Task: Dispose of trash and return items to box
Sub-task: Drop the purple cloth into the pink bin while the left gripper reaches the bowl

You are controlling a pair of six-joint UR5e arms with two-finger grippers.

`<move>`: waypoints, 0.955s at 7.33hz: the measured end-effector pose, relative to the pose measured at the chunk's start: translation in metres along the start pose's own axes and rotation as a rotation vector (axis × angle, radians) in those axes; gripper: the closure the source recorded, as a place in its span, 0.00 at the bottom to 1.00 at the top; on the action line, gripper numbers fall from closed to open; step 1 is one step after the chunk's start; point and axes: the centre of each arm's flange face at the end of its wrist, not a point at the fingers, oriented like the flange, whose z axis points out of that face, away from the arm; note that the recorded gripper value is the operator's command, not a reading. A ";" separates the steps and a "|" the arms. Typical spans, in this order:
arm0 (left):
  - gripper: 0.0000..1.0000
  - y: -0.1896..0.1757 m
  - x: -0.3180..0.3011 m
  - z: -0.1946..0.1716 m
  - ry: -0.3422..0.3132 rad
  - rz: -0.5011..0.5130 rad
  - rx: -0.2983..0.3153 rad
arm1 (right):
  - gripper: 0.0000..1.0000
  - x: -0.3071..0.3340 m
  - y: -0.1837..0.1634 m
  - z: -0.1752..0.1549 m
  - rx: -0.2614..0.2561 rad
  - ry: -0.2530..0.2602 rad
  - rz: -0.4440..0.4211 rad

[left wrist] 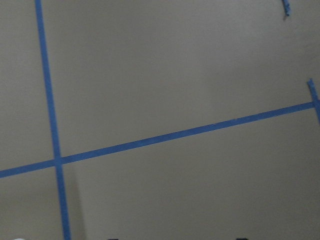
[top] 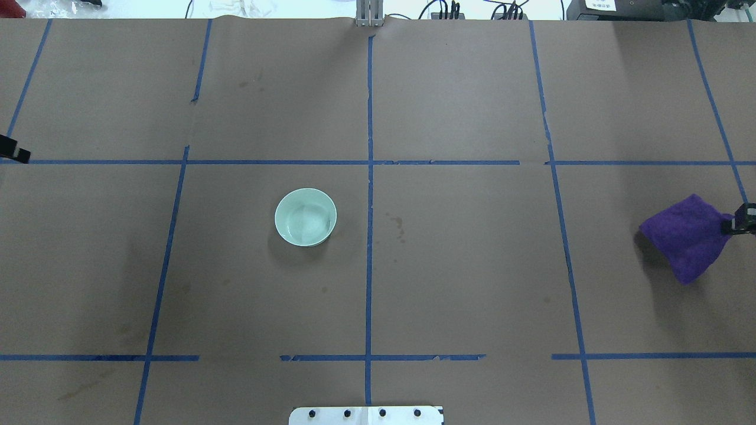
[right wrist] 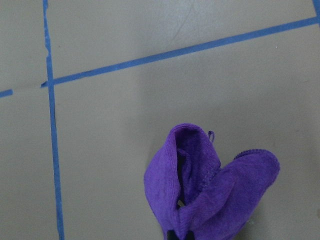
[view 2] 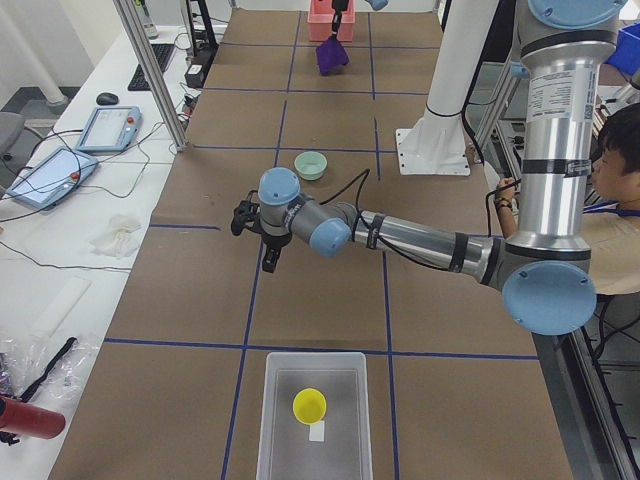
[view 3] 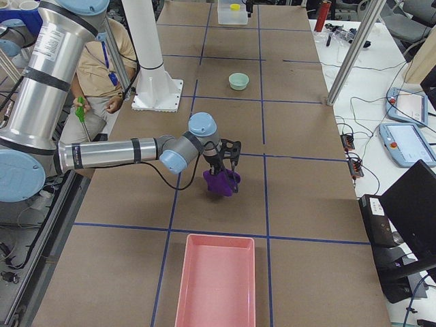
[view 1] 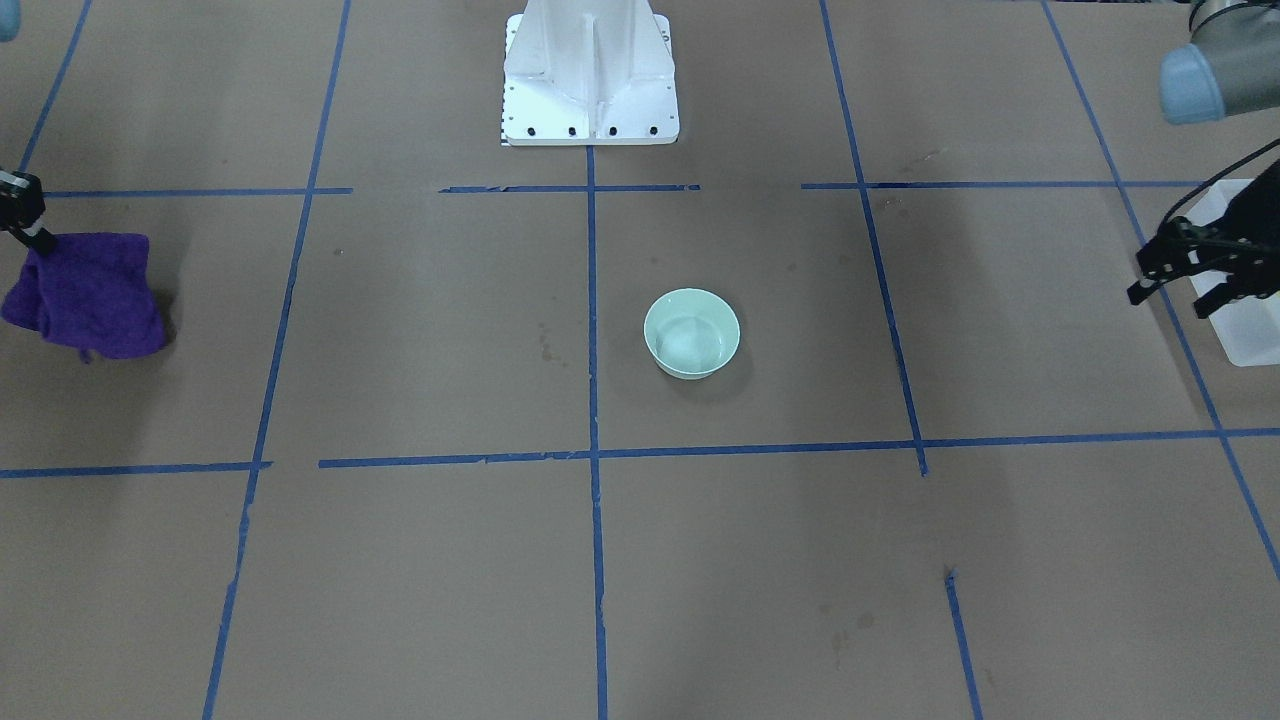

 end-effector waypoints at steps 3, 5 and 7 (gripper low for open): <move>0.17 -0.024 0.159 0.043 0.108 -0.123 -0.046 | 1.00 0.069 -0.027 -0.074 0.103 0.000 0.001; 0.17 -0.015 0.270 0.085 0.127 -0.195 -0.066 | 1.00 0.125 -0.044 -0.120 0.132 0.097 -0.051; 0.17 -0.005 0.336 0.113 0.076 -0.229 -0.068 | 1.00 0.172 -0.068 -0.159 0.104 0.200 -0.147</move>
